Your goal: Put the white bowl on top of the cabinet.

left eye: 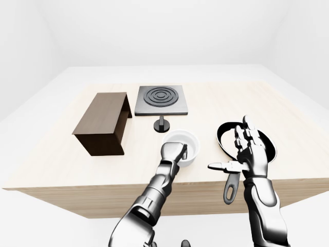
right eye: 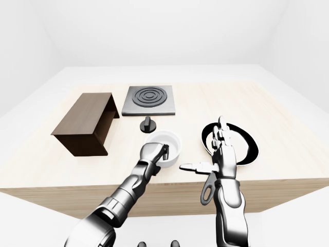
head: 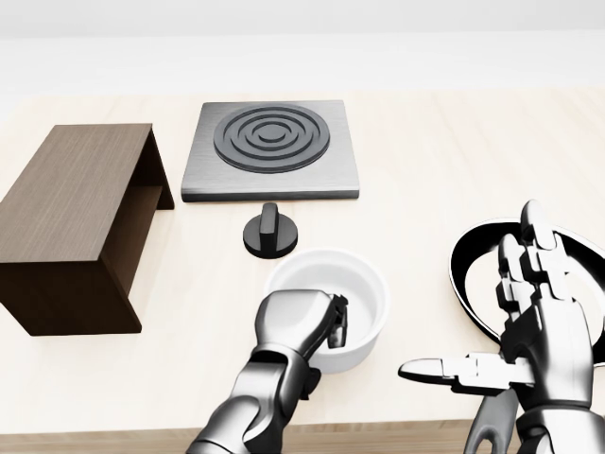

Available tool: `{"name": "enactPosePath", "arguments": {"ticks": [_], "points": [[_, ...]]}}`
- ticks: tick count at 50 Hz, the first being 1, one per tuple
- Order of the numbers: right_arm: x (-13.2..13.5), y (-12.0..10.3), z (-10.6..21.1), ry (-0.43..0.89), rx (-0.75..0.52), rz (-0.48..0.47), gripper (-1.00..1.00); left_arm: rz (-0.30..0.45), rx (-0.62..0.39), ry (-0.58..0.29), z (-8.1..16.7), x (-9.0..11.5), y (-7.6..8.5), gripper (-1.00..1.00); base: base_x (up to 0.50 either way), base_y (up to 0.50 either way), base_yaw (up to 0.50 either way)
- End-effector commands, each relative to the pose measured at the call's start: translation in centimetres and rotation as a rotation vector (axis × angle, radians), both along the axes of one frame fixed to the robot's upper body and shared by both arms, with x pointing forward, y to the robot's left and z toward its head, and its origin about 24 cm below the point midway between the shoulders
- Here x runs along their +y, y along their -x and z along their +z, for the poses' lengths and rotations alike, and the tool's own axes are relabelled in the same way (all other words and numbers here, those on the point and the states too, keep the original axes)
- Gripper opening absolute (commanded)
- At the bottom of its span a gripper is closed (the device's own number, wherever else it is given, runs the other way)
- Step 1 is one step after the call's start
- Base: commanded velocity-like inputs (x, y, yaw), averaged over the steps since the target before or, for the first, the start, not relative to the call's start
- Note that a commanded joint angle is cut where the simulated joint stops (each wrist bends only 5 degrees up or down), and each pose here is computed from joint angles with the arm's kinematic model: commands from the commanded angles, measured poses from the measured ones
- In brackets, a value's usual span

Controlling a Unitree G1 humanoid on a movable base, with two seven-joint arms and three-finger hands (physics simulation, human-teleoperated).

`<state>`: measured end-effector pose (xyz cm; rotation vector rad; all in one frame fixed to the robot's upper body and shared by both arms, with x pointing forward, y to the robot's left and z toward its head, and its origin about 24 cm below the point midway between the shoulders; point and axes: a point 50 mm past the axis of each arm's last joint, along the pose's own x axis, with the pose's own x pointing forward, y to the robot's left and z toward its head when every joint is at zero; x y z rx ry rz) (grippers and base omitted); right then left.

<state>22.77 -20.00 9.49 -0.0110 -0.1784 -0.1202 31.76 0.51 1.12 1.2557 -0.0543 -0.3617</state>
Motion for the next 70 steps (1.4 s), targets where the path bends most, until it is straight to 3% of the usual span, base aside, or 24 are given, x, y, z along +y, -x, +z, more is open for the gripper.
{"name": "enactPosePath", "arguments": {"ticks": [1,18,28,29,35,48,56,59,60,70], "points": [[0.1,0.2,-0.1,0.001,0.003,0.005,1.00,-0.029,-0.064,-0.042,1.9,0.3,-0.6,-1.00,0.00,0.00,0.00],[0.4,0.0,-0.6,0.006,0.027,0.013,1.00,-0.024,-0.133,-0.035,4.0,0.6,-1.0,-1.00,0.00,0.00,0.00],[0.4,0.0,-0.6,0.006,0.027,0.013,1.00,-0.023,-0.133,-0.036,4.0,0.7,-1.0,-1.00,0.00,0.00,0.00],[0.7,0.1,-0.8,0.012,0.036,0.021,1.00,-0.024,-0.191,-0.010,6.0,0.8,-1.2,-1.00,0.00,0.00,0.00],[0.8,0.2,-0.8,0.014,0.036,0.022,1.00,-0.029,-0.240,-0.006,8.2,1.0,-1.2,-1.00,0.00,0.00,0.00],[0.9,0.3,-0.8,0.016,0.038,0.026,1.00,-0.032,-0.245,-0.064,9.7,1.5,-1.9,-1.00,0.00,0.00,0.00],[1.1,0.5,-1.0,0.019,0.046,0.032,1.00,0.007,-0.226,-0.048,11.0,3.0,-4.2,-1.00,0.00,0.00,0.00],[1.1,0.5,-1.0,0.020,0.046,0.032,1.00,0.006,-0.227,-0.046,11.0,3.0,-4.2,-1.00,0.00,0.00,0.00],[1.1,0.5,-1.1,0.021,0.050,0.035,1.00,0.031,-0.224,-0.025,11.8,3.7,-5.3,-1.00,0.00,0.00,0.00],[1.2,0.4,-1.2,0.023,0.054,0.038,1.00,0.082,-0.234,0.040,13.2,5.0,-7.2,-1.00,0.00,0.00,0.00]]}}
